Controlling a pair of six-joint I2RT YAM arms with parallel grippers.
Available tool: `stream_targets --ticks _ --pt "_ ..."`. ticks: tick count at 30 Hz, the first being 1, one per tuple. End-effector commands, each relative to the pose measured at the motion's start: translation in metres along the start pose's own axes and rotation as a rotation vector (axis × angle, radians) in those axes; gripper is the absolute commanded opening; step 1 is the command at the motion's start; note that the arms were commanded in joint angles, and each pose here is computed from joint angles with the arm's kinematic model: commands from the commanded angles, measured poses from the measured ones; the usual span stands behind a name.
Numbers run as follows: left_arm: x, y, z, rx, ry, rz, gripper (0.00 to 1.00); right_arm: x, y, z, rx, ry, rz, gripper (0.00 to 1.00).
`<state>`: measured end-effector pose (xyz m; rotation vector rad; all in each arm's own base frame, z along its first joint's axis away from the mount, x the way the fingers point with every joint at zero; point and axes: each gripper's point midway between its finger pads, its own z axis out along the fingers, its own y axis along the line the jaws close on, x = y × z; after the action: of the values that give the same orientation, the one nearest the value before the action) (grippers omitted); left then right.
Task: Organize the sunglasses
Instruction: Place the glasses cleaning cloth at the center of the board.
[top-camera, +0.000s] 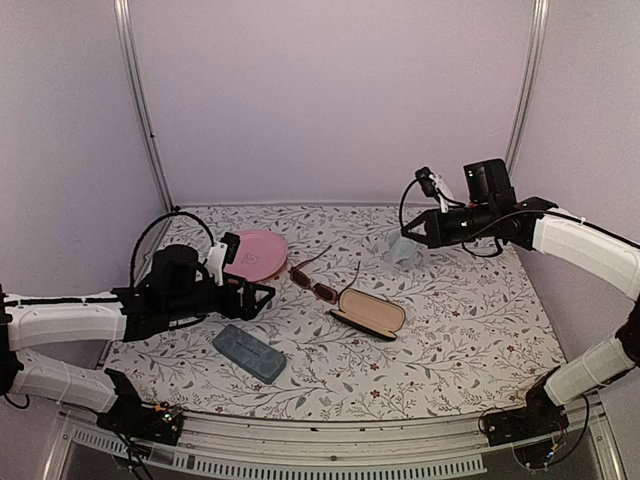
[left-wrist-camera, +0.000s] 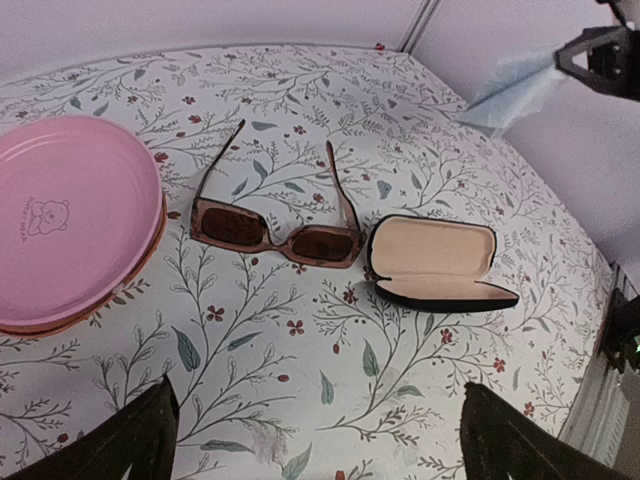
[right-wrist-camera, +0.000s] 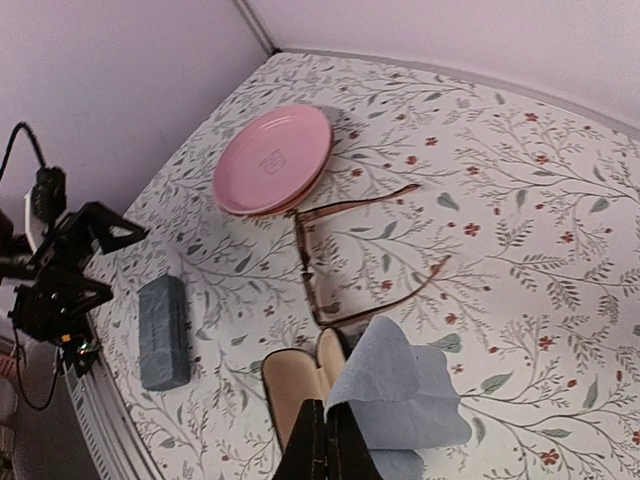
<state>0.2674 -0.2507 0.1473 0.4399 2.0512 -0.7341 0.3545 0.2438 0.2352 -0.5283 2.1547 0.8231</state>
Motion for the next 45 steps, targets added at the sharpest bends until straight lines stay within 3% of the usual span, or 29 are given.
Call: stream_targets --ticks 1,10,15,28,39,45 --pt "-0.022 0.009 -0.020 -0.067 -0.089 -0.024 0.99 0.032 0.079 -0.014 -0.183 0.124 -0.125 0.00" --pt "-0.026 0.029 -0.069 -0.173 -0.193 -0.037 0.99 0.110 0.231 -0.004 -0.494 0.315 -0.256 0.01" --pt "-0.023 0.026 -0.077 -0.157 -0.192 -0.042 0.99 0.160 0.270 0.012 -0.592 0.440 -0.259 0.02" --pt "-0.012 0.017 -0.057 -0.125 -0.114 -0.018 0.99 0.220 0.147 0.071 -0.340 0.644 -0.102 0.03" --pt "0.004 0.000 -0.032 -0.074 -0.050 0.039 0.99 0.230 0.111 0.086 -0.217 0.711 -0.126 0.06" --pt "0.019 -0.033 -0.016 0.069 -0.011 0.137 0.97 0.228 0.107 0.084 -0.213 0.703 -0.141 0.07"
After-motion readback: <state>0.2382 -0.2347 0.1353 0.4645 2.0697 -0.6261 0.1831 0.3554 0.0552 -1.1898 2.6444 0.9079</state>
